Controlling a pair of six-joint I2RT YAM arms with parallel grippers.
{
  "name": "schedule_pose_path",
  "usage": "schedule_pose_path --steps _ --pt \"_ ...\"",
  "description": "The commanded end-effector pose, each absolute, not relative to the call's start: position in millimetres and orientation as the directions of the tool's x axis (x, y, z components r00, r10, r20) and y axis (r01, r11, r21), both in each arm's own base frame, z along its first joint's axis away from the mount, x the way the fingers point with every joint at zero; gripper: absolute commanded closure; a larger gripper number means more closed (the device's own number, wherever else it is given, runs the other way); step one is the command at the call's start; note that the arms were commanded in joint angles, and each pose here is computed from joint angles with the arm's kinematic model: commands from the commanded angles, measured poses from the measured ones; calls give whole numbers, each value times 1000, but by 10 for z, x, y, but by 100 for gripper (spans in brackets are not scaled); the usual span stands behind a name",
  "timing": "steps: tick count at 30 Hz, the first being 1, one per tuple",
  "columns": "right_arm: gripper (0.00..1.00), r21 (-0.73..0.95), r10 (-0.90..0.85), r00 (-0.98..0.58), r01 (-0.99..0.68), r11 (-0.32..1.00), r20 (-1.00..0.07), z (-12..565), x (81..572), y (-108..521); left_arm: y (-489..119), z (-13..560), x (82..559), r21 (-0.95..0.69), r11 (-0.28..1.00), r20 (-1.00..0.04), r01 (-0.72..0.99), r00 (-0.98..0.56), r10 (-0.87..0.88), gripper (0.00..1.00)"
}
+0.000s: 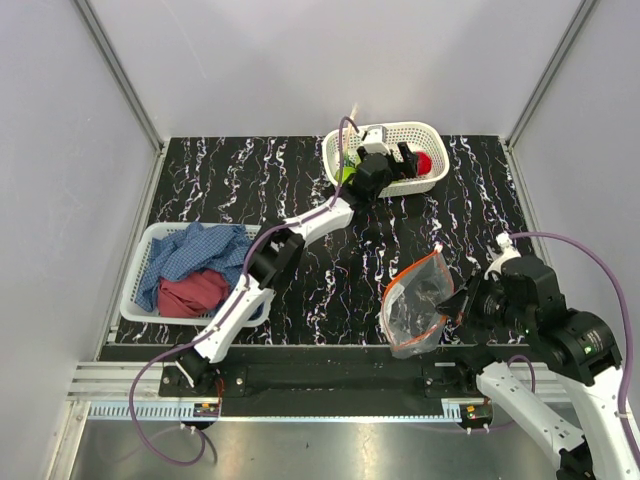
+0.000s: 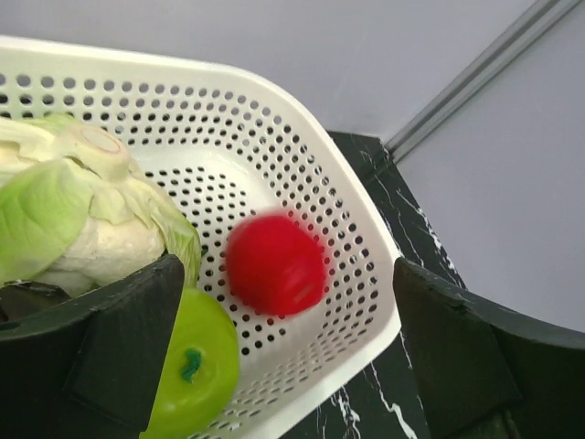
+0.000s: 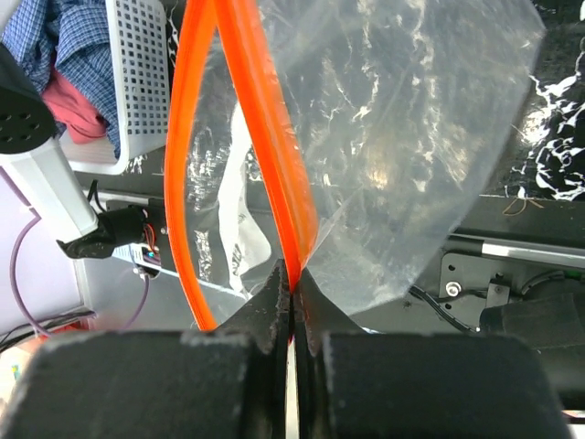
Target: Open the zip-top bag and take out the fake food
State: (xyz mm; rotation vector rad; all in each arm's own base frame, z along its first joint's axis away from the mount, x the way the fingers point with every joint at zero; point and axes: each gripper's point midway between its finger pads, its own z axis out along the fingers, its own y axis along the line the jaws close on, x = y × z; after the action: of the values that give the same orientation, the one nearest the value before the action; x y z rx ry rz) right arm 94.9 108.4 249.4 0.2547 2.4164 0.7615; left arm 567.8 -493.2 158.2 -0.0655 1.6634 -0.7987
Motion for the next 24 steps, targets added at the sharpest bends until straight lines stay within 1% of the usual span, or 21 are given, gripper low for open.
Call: schedule_pose_path --steps 1,2,3,5,6,7,8,9,10,12,13,14,15,16,17,18,19,20,21,23,24 --pt "100 565 365 -779 16 825 -510 2542 1067 1057 -4794 2364 5575 -534 718 -844 448 -234 -482 1" --pt "100 558 362 -776 15 829 -517 2543 1086 1050 -4776 2442 5528 -526 714 -849 463 -235 -473 1" --pt "100 545 358 -779 26 838 -514 2528 1124 1047 -4693 2766 5439 -508 714 -858 482 -207 -471 1" --pt "100 521 346 -776 27 853 -527 2520 1189 1035 -4587 2778 5315 -480 733 -876 483 -216 -431 1" --pt "100 508 336 -780 27 861 -528 2511 1240 1045 -4454 3257 5167 -479 716 -871 508 -170 -461 1" --pt "100 499 334 -768 21 866 -547 2533 1307 1046 -4381 3082 5093 -467 736 -882 491 -199 -426 1" --pt "100 492 329 -764 18 870 -555 2535 1354 1051 -4296 3226 4996 -463 735 -883 495 -193 -427 1" --pt "100 480 324 -766 23 877 -555 2529 1422 1066 -4143 3570 4821 -464 727 -881 506 -174 -440 1" --pt "100 473 316 -754 9 881 -576 2557 1501 1082 -4041 3655 4710 -464 730 -881 502 -179 -437 1" --pt "100 451 304 -761 18 892 -572 2518 1642 1125 -3920 3460 4448 -479 725 -878 495 -264 -400 1" --pt "100 450 301 -758 10 893 -579 2517 1732 1168 -3752 3786 4222 -490 701 -870 518 -249 -425 1" --pt "100 442 295 -764 14 897 -574 2482 1798 1197 -3720 3585 4059 -501 691 -865 521 -315 -390 1" --pt "100 421 278 -787 26 907 -551 2384 1901 1251 -3623 3539 3896 -511 692 -857 509 -361 -368 1" --pt "100 424 281 -783 25 905 -555 2383 2004 1299 -3463 3783 3660 -526 667 -850 527 -353 -391 1" --pt "100 422 281 -789 30 906 -547 2351 2074 1338 -3396 3802 3468 -543 642 -839 540 -381 -388 1" --pt "100 394 279 -798 57 917 -535 2255 2203 1360 -3306 3516 3304 -543 666 -831 511 -441 -339 1" --pt "99 395 281 -793 56 917 -540 2246 2307 1406 -3223 3462 3168 -544 673 -827 501 -458 -328 1" --pt "95 394 273 -796 48 918 -540 2247 2385 1454 -3054 3699 2885 -556 649 -825 518 -435 -361 1" --pt "92 372 258 -819 58 926 -513 2126 2497 1515 -2971 3397 2741 -552 678 -815 485 -485 -318 1" --pt "84 354 238 -828 51 934 -508 2064 2642 1579 -2771 3539 2354 -592 639 -795 491 -487 -363 1" --pt "72 343 221 -839 44 938 -497 2025 2755 1643 -2692 3449 2217 -603 638 -783 479 -509 -358 1"
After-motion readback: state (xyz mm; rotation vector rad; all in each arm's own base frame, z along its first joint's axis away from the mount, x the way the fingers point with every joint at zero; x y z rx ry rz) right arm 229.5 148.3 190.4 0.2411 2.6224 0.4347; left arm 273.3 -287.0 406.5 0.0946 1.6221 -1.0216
